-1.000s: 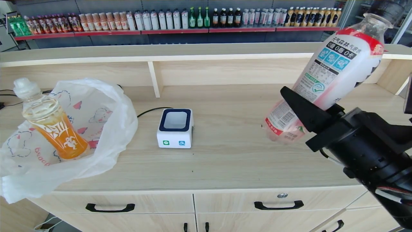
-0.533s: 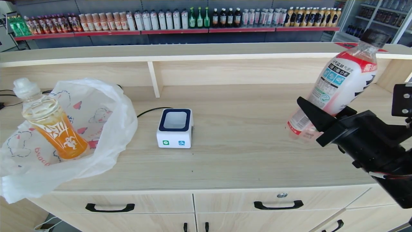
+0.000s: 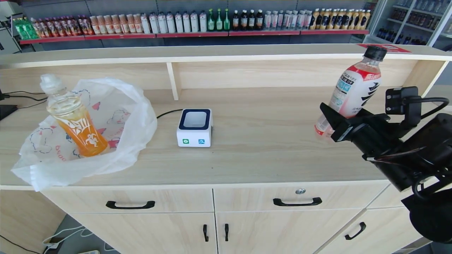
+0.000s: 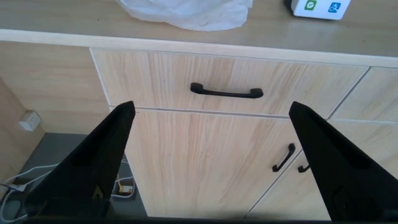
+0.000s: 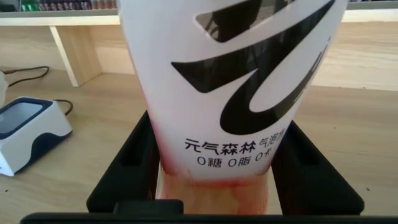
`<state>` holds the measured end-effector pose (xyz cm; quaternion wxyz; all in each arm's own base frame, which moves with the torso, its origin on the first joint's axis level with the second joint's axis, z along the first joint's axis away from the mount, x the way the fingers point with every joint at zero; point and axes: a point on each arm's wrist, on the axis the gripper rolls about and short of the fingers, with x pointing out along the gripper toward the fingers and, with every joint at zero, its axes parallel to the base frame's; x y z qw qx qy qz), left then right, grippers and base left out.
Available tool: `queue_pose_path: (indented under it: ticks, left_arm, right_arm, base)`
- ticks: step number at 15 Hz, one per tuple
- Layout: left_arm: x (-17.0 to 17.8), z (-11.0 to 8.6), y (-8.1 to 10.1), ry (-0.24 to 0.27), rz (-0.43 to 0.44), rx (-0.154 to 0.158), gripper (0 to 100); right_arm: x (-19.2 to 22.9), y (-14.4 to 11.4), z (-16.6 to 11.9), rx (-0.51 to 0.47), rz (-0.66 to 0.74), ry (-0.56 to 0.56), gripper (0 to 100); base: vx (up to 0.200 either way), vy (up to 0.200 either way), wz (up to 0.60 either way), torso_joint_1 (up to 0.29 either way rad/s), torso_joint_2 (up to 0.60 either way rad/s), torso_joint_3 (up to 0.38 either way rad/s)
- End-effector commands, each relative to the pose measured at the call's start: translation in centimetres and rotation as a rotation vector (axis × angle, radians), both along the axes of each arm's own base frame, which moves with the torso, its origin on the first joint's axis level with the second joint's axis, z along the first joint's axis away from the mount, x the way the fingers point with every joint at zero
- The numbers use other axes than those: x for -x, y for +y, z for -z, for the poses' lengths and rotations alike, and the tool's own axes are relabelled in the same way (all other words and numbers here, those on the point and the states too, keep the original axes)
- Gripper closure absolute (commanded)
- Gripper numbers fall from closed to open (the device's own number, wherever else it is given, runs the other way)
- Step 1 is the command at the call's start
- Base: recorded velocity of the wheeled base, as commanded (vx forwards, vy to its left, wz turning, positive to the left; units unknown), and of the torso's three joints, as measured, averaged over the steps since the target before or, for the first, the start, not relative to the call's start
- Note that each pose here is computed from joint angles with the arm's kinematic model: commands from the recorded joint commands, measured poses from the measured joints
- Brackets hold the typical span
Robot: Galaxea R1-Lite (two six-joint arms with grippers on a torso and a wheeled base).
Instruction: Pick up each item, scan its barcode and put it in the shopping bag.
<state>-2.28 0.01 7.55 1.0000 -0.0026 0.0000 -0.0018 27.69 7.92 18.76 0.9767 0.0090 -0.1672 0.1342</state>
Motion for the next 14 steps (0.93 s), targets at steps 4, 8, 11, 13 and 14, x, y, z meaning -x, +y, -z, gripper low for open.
queue_pose_path:
  ticks: [4, 8, 11, 13, 14]
  left_arm:
    - [0.0, 0.0, 0.0, 0.0, -0.001, 0.004, 0]
    - [0.0, 0.0, 0.0, 0.0, -0.001, 0.006, 0]
    - [0.0, 0.0, 0.0, 0.0, -0.002, 0.007, 0]
    - [0.0, 0.0, 0.0, 0.0, -0.001, 0.006, 0]
    - [0.0, 0.0, 0.0, 0.0, -0.002, 0.006, 0]
  right_arm:
    - [0.4, 0.2, -0.3, 0.013, -0.053, -0.016, 100]
    - [2.4, 1.9, -0.9, 0.042, -0.168, -0.041, 100]
    - [3.8, 1.7, -1.3, 0.039, -0.181, -0.052, 100]
    - [4.2, 1.4, -1.5, 0.034, -0.179, -0.06, 100]
    - [4.4, 1.4, -1.6, 0.034, -0.18, -0.06, 100]
  base:
    - [0.0, 0.15, 0.0, 0.005, 0.0, 0.001]
    - [0.0, 0.2, 0.0, 0.011, 0.0, -0.001]
    - [0.0, 0.2, 0.0, 0.002, 0.0, 0.004]
    - [0.0, 0.2, 0.0, -0.005, 0.0, 0.005]
    - [0.0, 0.2, 0.0, 0.002, 0.0, -0.002]
